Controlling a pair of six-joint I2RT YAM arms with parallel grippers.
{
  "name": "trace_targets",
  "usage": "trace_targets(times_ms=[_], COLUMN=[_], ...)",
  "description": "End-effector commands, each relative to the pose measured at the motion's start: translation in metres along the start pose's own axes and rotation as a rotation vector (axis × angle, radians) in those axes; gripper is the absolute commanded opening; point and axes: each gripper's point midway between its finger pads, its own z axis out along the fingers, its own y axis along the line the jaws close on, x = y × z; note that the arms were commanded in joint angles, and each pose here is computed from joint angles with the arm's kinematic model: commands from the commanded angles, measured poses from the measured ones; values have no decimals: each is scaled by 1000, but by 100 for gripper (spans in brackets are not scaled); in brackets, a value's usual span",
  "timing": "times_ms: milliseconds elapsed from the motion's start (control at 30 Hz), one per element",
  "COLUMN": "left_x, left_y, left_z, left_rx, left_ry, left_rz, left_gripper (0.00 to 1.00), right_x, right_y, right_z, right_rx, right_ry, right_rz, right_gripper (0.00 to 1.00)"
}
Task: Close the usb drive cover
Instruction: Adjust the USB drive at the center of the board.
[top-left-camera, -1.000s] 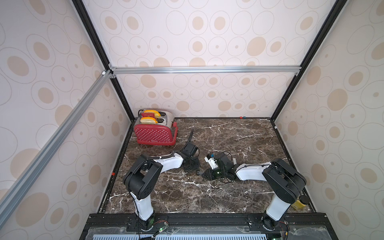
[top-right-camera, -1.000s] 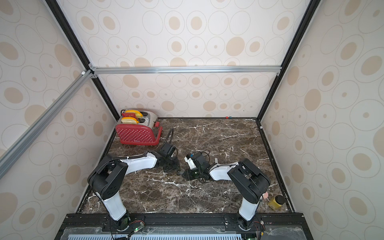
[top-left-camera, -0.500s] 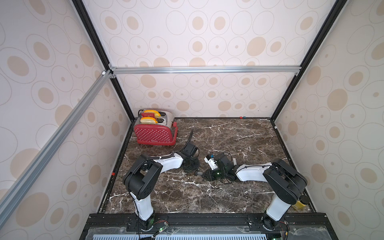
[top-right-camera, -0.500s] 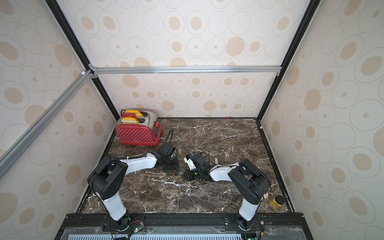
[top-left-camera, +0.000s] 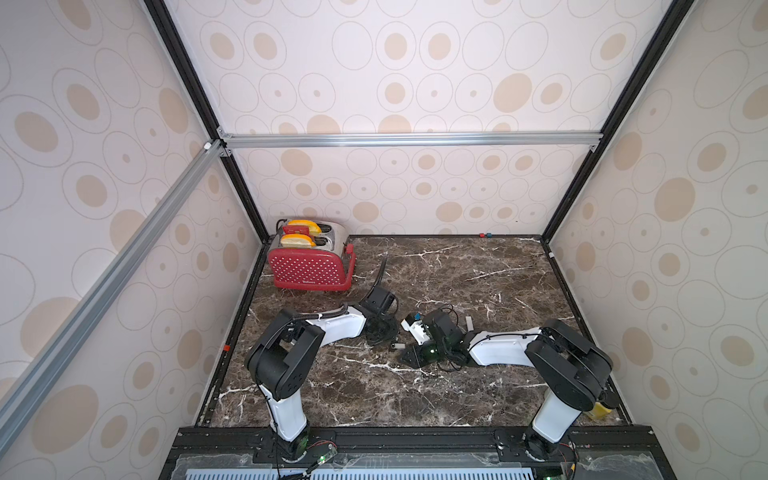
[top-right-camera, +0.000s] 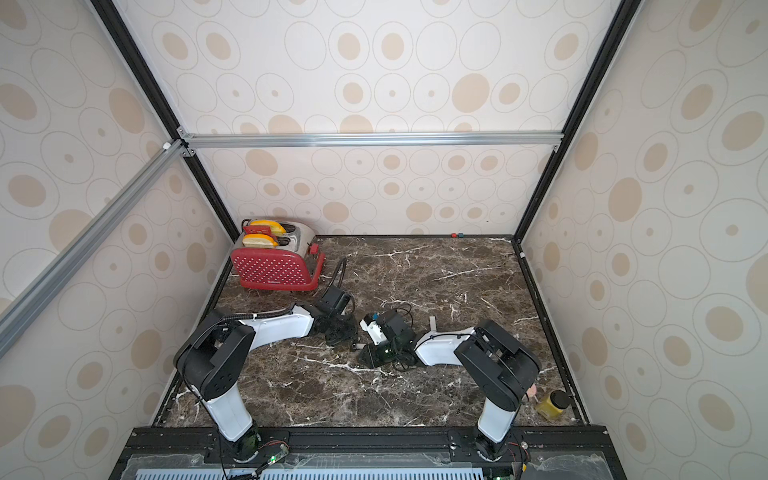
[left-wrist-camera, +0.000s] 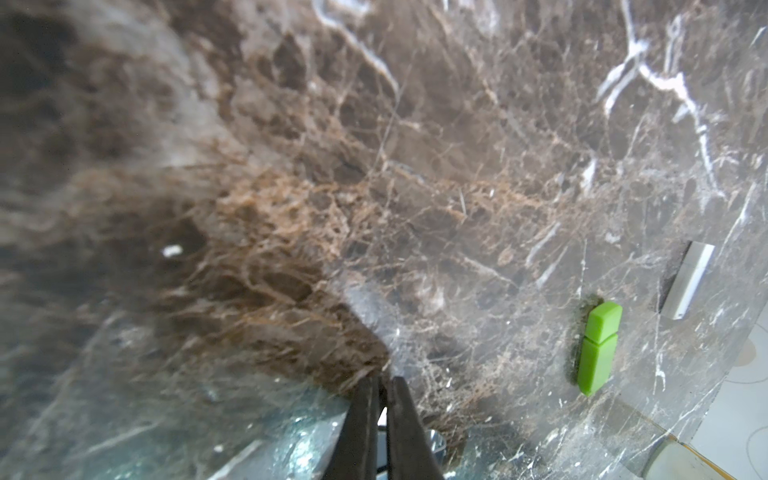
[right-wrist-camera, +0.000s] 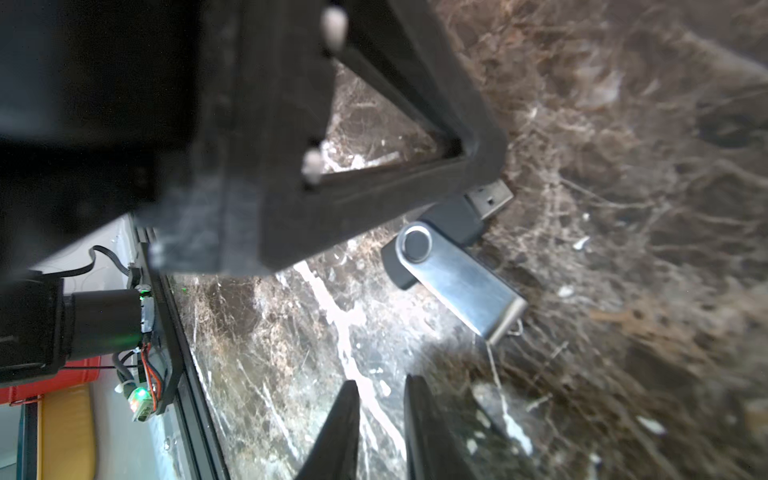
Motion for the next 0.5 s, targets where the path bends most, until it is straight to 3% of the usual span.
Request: trace_targets(times_ms=[0,467], left_x=[17,16], left_y=[31,25], left_z=[2,2], left_rx=[-114,-88], left_ry=[47,45], left_rz=[1,6], left_gripper=[10,10], right_x=[-1,-11], right_y=[-5,-31], right_z=[5,5], right_rx=[32,124], right_ry=[19,29], right_rz=[-15,-11], right_gripper=[24,23])
